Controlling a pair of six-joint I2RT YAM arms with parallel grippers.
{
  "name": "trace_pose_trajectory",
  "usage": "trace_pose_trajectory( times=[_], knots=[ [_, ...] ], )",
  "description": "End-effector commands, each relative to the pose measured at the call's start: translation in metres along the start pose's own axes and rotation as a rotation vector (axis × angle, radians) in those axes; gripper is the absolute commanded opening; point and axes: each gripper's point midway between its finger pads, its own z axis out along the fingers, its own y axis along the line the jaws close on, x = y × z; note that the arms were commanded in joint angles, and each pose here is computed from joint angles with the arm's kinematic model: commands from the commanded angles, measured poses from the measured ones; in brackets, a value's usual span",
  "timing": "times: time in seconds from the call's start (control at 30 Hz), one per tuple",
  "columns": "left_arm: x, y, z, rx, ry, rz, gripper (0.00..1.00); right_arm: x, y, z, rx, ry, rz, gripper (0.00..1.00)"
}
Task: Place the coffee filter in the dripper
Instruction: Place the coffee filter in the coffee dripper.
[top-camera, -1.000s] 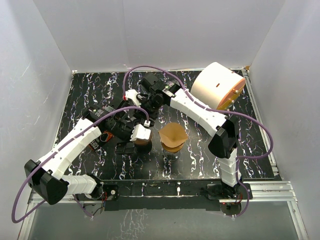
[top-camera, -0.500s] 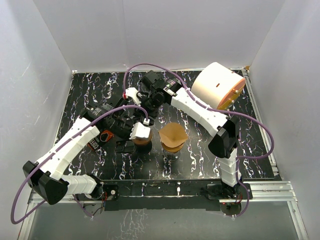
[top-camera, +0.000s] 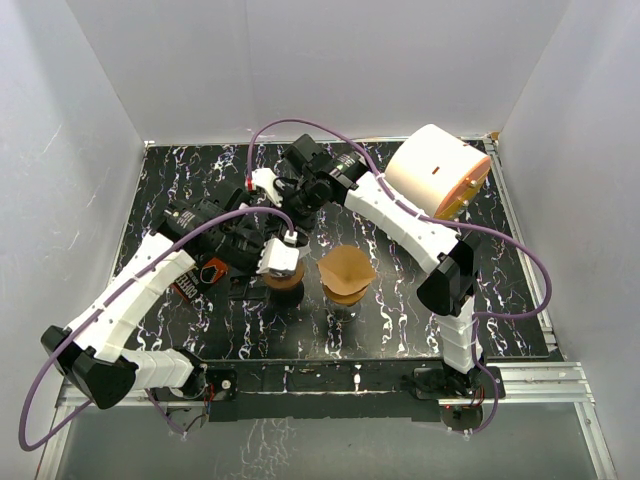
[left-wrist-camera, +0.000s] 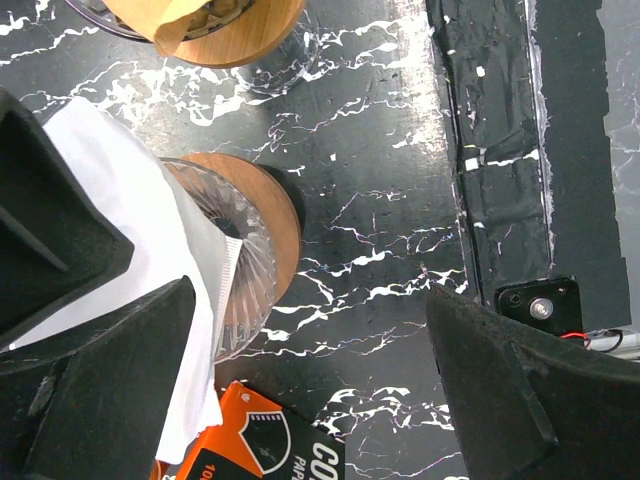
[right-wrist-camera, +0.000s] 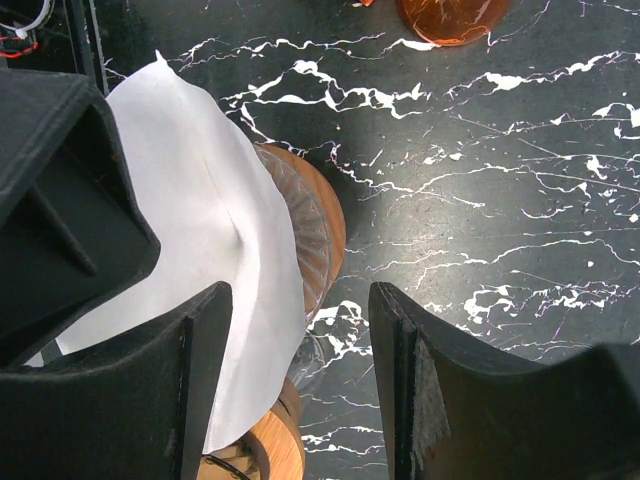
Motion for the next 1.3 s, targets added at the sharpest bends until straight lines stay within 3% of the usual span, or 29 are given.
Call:
trace_pose_trajectory(
  times=[0.0, 0.33, 1.27],
  knots=[
    [-0.013, 0.009, -0.013, -0.047, -0.026, 0.033, 0.99, -0.024, 0.017, -0.029, -0.007, -0.082, -0.069, 0.55],
    [0.004, -0.02, 0.005, 0.058, -0.029, -0.023, 0.98, -0.003, 0.004, -0.02, 0.055, -0.014, -0.051, 0.53],
    [0.029, -0.022, 0.034, 0.082, -0.004, -0.057, 0.99, 0.025, -0.001, 0.012, 0.073, 0.086, -0.047, 0.52]
  ],
)
